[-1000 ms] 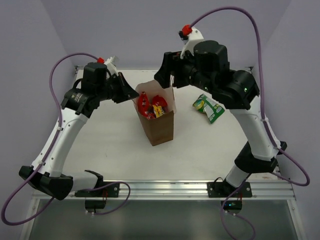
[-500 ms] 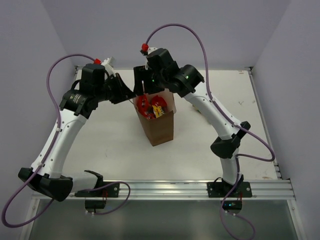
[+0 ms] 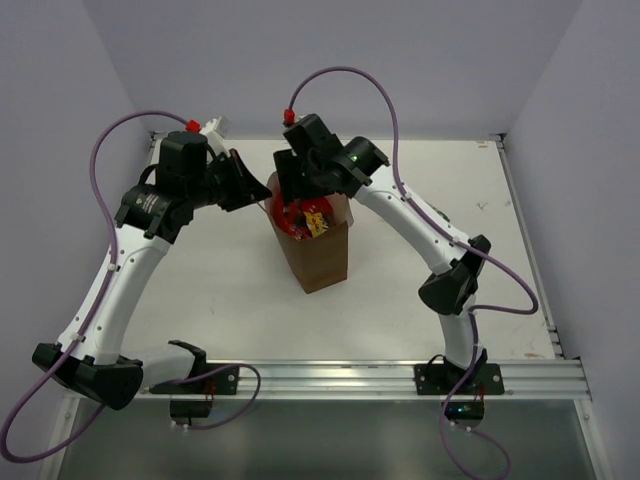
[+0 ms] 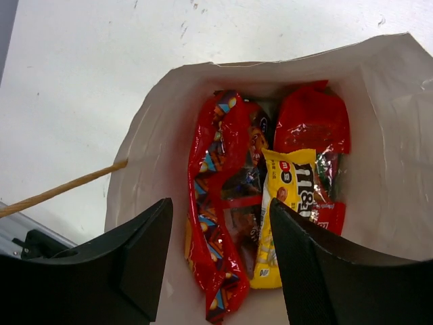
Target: Take the snacks out of the paper bag
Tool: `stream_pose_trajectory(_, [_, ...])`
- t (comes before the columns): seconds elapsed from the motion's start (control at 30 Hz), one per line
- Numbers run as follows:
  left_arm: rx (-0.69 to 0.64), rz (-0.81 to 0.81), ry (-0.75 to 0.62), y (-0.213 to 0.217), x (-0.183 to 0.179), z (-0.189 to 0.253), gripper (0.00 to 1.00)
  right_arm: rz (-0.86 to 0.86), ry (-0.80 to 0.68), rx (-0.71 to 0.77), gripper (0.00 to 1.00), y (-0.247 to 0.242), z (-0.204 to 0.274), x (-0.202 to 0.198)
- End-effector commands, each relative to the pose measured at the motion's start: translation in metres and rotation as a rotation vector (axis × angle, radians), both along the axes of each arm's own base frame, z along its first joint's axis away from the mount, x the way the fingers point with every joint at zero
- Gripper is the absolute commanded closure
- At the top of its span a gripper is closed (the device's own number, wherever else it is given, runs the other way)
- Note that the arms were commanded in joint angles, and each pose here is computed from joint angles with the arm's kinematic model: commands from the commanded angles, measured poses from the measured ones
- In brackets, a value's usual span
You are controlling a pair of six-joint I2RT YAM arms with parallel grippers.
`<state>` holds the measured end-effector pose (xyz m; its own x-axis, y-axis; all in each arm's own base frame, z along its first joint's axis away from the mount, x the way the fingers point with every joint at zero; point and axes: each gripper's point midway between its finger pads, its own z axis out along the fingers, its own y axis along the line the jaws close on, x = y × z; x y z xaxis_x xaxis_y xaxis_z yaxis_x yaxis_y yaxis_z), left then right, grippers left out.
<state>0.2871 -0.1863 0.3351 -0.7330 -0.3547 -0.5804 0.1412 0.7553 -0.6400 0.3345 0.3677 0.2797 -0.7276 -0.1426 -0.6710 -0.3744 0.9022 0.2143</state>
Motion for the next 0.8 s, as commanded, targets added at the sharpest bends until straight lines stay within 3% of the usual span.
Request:
stream_pose_trajectory(0.0, [-0.039,-0.024,-0.100,-0.003,-0.002,0.027,1.00,-0.028,0.002,-0.025,0.38,-0.004,-0.011,0.010])
stream_pose_trajectory(0.4, [-0.036,-0.038,-0.089,-0.006,0.000,0.019,1.00,-0.094,0.040,-0.253,0.37,-0.043,-0.069,0.012])
stream_pose_trajectory(0.77, [-0.043,-0.046,-0.094,-0.007,-0.001,0.022,0.99,-0.088,0.054,-0.248,0.35,-0.048,-0.079,0.008])
